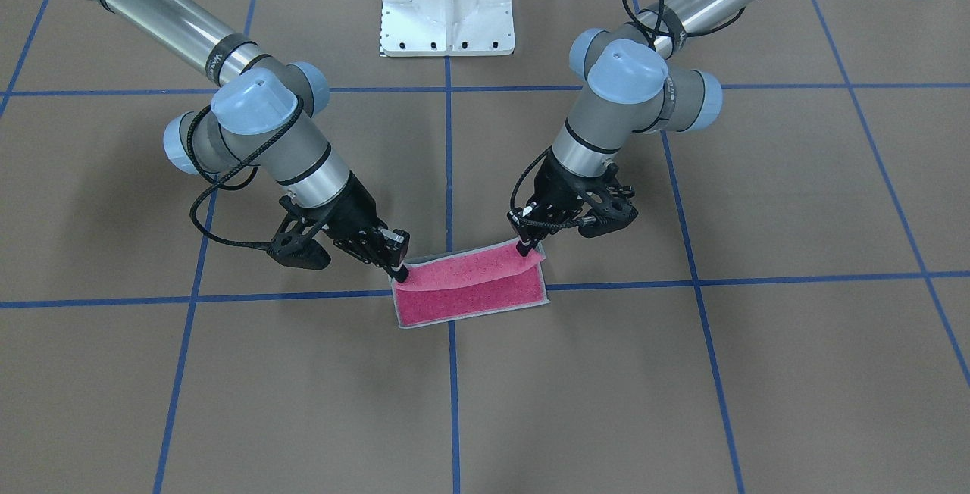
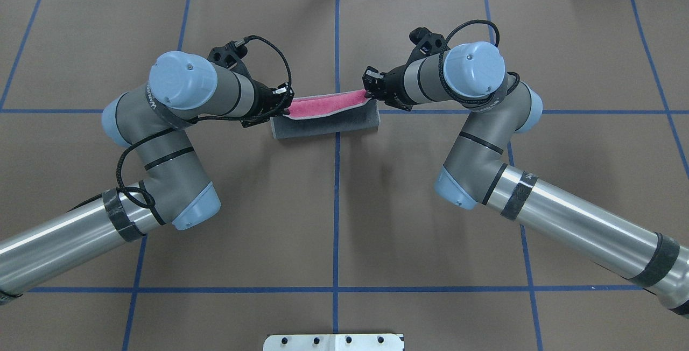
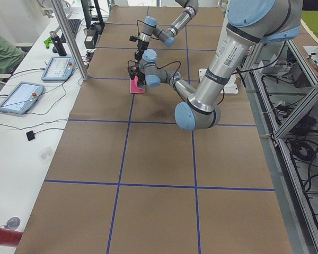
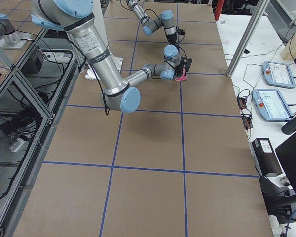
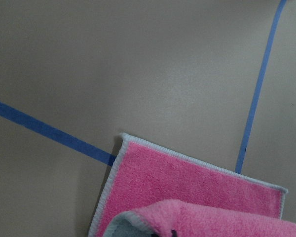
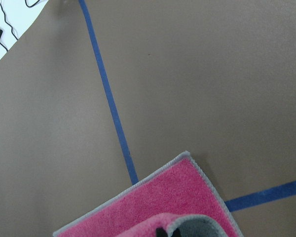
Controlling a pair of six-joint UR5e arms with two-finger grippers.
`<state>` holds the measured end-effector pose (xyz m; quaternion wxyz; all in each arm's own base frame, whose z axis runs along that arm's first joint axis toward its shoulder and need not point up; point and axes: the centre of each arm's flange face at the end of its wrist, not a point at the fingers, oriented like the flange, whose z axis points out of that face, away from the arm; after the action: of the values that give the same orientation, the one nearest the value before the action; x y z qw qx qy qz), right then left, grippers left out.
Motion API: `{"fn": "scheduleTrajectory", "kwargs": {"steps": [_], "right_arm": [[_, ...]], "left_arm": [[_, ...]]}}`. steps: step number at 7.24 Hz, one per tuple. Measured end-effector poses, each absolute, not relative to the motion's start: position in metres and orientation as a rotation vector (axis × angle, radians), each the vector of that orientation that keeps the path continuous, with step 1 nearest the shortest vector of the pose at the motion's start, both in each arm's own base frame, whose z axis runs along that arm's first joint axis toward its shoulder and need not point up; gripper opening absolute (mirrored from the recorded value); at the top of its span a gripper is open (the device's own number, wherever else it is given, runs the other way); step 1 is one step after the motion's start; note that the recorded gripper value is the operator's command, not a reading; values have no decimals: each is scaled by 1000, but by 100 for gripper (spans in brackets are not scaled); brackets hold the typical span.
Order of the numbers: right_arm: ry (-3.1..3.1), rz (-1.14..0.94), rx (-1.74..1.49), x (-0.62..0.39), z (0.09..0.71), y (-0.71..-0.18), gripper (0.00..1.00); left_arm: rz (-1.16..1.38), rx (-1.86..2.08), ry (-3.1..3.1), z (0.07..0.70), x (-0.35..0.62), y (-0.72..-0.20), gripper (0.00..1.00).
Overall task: Fold towel twice with both arms
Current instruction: 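Lower the folded edge onto the far edge with both grippers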
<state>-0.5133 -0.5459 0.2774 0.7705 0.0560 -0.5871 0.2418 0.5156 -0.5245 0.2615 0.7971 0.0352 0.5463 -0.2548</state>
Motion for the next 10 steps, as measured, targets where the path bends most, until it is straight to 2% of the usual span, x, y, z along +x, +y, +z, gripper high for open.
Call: {"fn": "scheduleTrajectory", "kwargs": {"steps": [10], "right_arm": [[-1249, 535, 130, -534, 279, -552, 0]], "left_arm": [[-554, 64, 1149, 268, 528, -532, 0]]}}
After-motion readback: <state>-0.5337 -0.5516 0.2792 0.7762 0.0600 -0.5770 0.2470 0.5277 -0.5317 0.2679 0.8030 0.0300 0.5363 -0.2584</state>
